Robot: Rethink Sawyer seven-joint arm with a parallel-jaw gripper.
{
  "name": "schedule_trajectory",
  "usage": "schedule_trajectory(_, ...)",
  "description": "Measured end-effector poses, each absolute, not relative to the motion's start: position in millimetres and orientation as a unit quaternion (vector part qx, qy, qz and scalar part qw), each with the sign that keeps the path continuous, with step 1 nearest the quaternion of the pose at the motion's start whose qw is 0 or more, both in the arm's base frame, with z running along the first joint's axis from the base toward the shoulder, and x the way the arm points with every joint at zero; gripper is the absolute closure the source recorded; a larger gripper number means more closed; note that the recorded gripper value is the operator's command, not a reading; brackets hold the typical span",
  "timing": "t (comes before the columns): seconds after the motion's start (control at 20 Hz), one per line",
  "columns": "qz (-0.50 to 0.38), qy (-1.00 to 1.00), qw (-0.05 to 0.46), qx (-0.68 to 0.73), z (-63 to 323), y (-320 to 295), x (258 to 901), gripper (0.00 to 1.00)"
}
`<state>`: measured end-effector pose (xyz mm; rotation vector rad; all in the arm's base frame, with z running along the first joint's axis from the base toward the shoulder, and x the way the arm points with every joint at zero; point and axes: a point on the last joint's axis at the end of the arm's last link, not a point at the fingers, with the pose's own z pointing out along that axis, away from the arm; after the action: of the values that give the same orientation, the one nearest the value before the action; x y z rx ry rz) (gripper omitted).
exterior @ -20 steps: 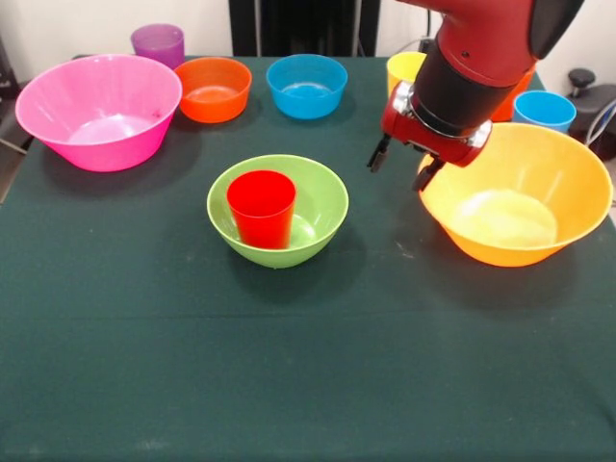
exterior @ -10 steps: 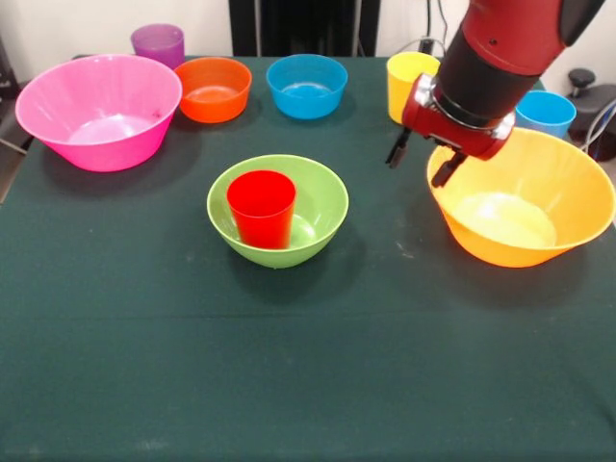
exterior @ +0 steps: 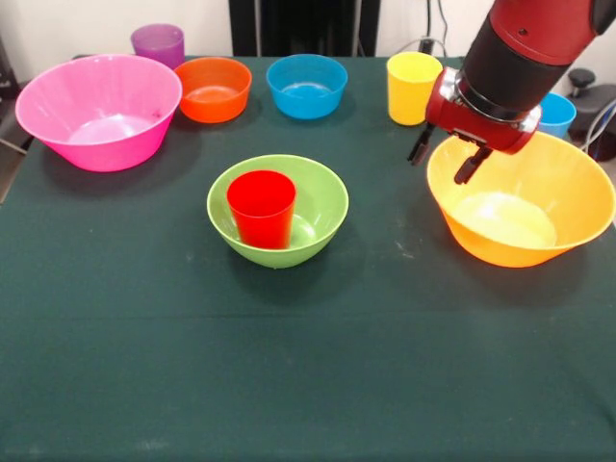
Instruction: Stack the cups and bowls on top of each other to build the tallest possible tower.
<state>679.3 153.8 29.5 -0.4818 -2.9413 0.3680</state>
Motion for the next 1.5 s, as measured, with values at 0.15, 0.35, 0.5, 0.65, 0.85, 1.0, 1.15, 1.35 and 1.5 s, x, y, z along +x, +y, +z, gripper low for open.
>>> schedule_trajectory(0.15, 0.122, -0.977, 0.069, -0.161, 29.6, 154.0, 679.5, 0.0)
schedule_trajectory(0.35, 0.122, -0.977, 0.071, -0.161, 25.4, 153.3, 678.1, 0.0)
schedule_trajectory(0.5, 0.123, -0.977, 0.069, -0.16, 21.0, 152.6, 677.7, 0.0)
schedule_trajectory(0.65, 0.124, -0.977, 0.067, -0.159, 11.8, 151.7, 675.9, 0.0)
schedule_trajectory(0.85, 0.127, -0.977, 0.066, -0.155, -7.6, 149.7, 670.4, 0.0)
schedule_trajectory(1.0, 0.129, -0.977, 0.067, -0.153, -20.1, 148.4, 666.3, 0.0)
schedule_trajectory(1.15, 0.131, -0.977, 0.069, -0.152, -27.4, 146.9, 663.2, 0.0)
schedule_trajectory(1.35, 0.133, -0.977, 0.072, -0.152, -30.7, 145.5, 661.2, 0.0)
schedule_trajectory(1.5, 0.134, -0.977, 0.072, -0.152, -31.3, 145.2, 660.8, 0.0)
